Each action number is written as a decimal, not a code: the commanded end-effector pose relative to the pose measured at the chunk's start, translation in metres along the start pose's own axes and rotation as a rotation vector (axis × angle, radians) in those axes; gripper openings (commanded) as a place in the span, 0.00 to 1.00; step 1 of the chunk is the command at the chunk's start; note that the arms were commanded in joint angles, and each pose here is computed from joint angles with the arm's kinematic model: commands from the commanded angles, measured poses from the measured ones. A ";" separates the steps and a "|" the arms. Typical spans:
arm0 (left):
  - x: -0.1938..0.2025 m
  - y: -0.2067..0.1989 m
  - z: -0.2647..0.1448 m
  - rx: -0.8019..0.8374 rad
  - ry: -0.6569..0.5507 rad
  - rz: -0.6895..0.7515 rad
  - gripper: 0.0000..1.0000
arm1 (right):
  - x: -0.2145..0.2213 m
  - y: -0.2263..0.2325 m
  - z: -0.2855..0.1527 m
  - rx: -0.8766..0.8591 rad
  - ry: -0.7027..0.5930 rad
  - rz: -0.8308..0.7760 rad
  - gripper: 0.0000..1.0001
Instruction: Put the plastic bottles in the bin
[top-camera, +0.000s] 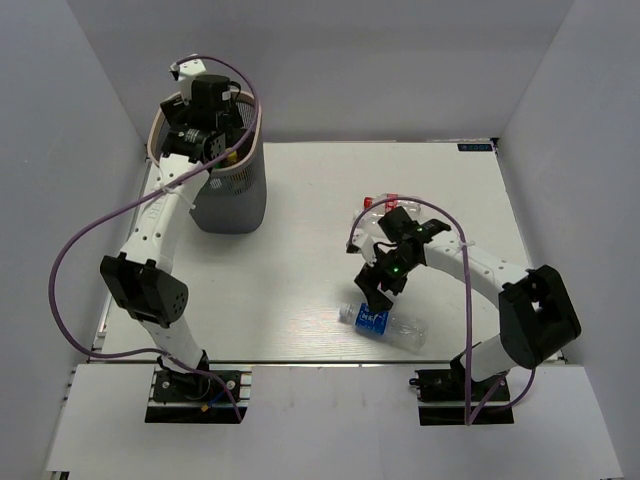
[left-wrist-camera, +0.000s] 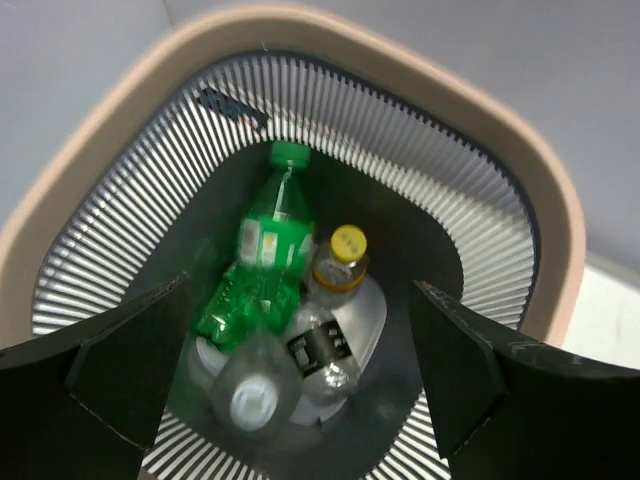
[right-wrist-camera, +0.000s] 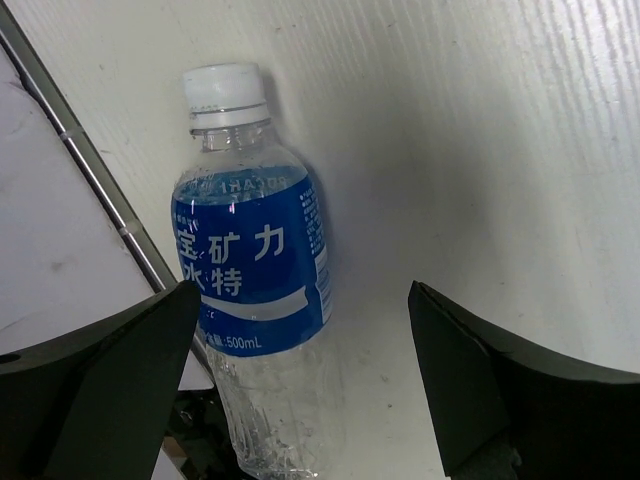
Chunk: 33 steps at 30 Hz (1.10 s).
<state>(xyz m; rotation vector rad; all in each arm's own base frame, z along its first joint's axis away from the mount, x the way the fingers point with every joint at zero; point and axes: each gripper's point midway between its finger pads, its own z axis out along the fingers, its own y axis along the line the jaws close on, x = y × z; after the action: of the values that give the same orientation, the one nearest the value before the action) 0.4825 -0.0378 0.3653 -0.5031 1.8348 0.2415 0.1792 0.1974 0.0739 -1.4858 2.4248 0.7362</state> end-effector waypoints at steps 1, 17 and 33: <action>-0.016 -0.006 -0.024 0.119 -0.025 -0.011 0.99 | 0.006 0.001 0.006 0.016 0.045 0.010 0.90; 0.097 -0.092 -0.179 1.156 0.204 0.174 0.99 | 0.035 0.017 0.038 -0.001 0.234 -0.097 0.90; 0.287 -0.045 -0.214 1.162 0.629 0.156 0.99 | -0.028 0.015 0.010 0.023 0.145 -0.246 0.21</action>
<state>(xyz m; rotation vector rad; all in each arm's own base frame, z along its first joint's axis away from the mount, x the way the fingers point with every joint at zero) 0.2615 -0.2247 0.1890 0.4635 2.1940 -0.9083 0.1435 0.1981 0.0382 -1.8645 2.4585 0.5566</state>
